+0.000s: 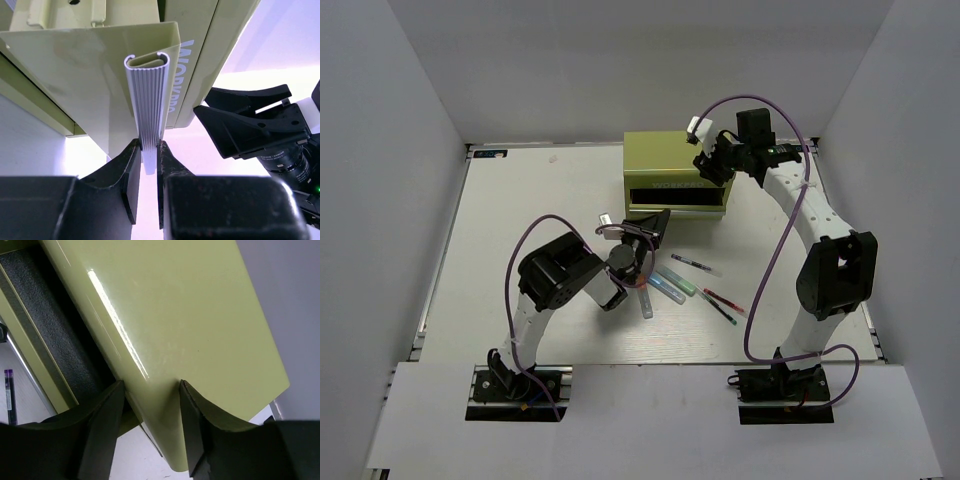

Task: Sort the stationery into containers
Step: Open the drawer in the storage box, then pick up the pen from the center of the board.

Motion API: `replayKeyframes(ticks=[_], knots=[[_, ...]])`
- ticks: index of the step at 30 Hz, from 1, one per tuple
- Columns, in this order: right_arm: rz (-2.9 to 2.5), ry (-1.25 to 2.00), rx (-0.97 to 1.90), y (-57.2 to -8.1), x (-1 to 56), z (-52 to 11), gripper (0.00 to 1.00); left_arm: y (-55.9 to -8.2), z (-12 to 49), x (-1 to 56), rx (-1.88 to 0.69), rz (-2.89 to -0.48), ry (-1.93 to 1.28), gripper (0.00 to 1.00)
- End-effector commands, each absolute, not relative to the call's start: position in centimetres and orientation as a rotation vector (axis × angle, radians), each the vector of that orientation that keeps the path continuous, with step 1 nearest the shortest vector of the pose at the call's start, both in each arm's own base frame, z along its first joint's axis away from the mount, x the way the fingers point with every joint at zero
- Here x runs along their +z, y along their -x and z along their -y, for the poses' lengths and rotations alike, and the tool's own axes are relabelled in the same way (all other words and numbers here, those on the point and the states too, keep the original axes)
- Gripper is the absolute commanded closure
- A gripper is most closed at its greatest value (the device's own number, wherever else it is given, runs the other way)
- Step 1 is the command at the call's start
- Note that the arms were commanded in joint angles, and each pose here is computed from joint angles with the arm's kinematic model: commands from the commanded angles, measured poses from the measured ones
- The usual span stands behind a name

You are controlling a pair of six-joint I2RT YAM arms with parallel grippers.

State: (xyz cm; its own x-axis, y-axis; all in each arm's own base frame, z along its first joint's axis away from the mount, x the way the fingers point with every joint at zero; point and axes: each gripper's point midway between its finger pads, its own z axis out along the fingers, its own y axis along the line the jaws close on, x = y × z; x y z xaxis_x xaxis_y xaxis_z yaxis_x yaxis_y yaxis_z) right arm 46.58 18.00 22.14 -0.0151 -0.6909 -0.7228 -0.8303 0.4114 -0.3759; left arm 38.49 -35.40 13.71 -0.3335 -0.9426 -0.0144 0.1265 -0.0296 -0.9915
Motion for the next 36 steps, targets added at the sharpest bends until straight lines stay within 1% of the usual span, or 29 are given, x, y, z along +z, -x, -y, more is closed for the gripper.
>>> replayKeyframes(ticks=[1,2,3,4,5,6,8,9,10,13,14,18,20,21,22,23,24,26,27,28,29,30,31,32,33,34,35,36], knots=[[-1.906,1.316,0.202,-45.8,18.6,-16.8,0.44,-36.7,33.7,15.7,-1.559,-1.236,0.925,1.00],[-1.903,1.317,0.206,-45.7,18.7,-16.8,0.38,-36.5,34.1,15.3,-1.552,-1.259,0.922,0.81],[-1.896,1.324,0.215,-45.6,18.7,-16.9,0.34,-36.5,34.1,15.5,-1.553,-1.258,0.922,0.66],[-1.889,1.323,0.213,-45.5,19.0,-16.8,0.31,-36.6,34.0,15.9,-1.549,-1.250,0.928,0.56],[-1.875,1.327,0.230,-45.1,19.4,-17.1,0.25,-36.6,34.1,15.8,-1.539,-1.263,0.930,0.51],[-1.867,1.332,0.237,-45.0,19.5,-17.2,0.20,-36.7,34.1,15.6,-1.532,-1.272,0.930,0.44],[-1.850,1.331,0.243,-44.7,20.1,-17.3,0.18,-36.6,34.0,16.6,-1.545,-1.255,0.929,0.39],[-1.845,1.330,0.254,-44.5,20.3,-17.3,0.17,-36.6,34.0,16.6,-1.545,-1.255,0.929,0.32],[-1.843,1.328,0.257,-44.3,20.4,-17.2,0.17,-36.6,34.0,17.1,-1.553,-1.245,0.928,0.27],[-1.801,1.323,0.256,-43.5,21.9,-17.4,0.17,-36.5,34.1,17.8,-1.559,-1.251,0.921,0.26],[-1.789,1.320,0.260,-43.3,22.4,-17.5,0.17,-36.4,34.0,17.2,-1.543,-1.271,0.923,0.26],[-1.769,1.316,0.263,-42.2,23.6,-17.3,0.17,-35.8,33.8,18.4,-1.560,-1.268,0.891,0.25],[-1.776,1.316,0.263,-41.5,23.3,-17.0,0.17,-35.2,33.5,19.2,-1.577,-1.263,0.881,0.24],[-1.748,1.312,0.250,-40.8,24.6,-16.8,0.17,-34.7,33.6,18.7,-1.576,-1.306,0.863,0.24],[-1.740,1.314,0.250,-40.5,24.8,-16.8,0.17,-34.4,33.6,18.6,-1.574,-1.325,0.856,0.24],[-1.761,1.320,0.261,-39.8,23.9,-16.6,0.17,-33.7,33.6,19.8,-1.601,-1.331,0.832,0.24],[-1.725,1.313,0.243,-38.9,25.5,-16.3,0.17,-33.4,33.6,18.1,-1.549,-1.424,0.830,0.24],[-1.712,1.320,0.248,-37.4,25.8,-16.1,0.17,-32.3,33.9,17.6,-1.529,-1.532,0.799,0.24],[-1.686,1.344,0.243,-36.4,25.9,-15.9,0.17,-31.4,33.5,19.1,-1.543,-1.544,0.785,0.24],[-1.649,1.361,0.281,-34.8,26.1,-16.2,0.15,-30.8,33.3,17.2,-1.461,-1.660,0.771,0.24],[-1.629,1.367,0.291,-34.2,26.0,-16.3,0.12,-29.9,33.3,17.0,-1.453,-1.714,0.738,0.24],[-1.632,1.362,0.317,-33.4,25.0,-16.5,0.10,-29.1,32.8,16.3,-1.428,-1.769,0.733,0.24],[-1.589,1.342,0.357,-31.3,25.6,-16.6,0.10,-28.1,32.0,16.1,-1.375,-1.854,0.707,0.24],[-1.588,1.325,0.385,-30.7,25.4,-16.8,0.10,-27.4,31.2,15.5,-1.327,-1.895,0.691,0.24],[-1.618,1.345,0.457,-29.0,22.9,-17.1,0.10,-26.7,30.3,15.0,-1.283,-1.931,0.674,0.24],[-1.567,1.356,0.498,-27.6,23.6,-17.6,0.10,-25.6,29.0,15.2,-1.244,-1.965,0.663,0.24],[-1.597,1.356,0.554,-26.5,22.7,-17.8,0.13,-24.9,28.5,15.4,-1.230,-1.988,0.650,0.24],[-1.622,1.366,0.616,-25.2,21.1,-18.1,0.20,-24.7,27.5,15.1,-1.194,-2.000,0.641,0.24]])
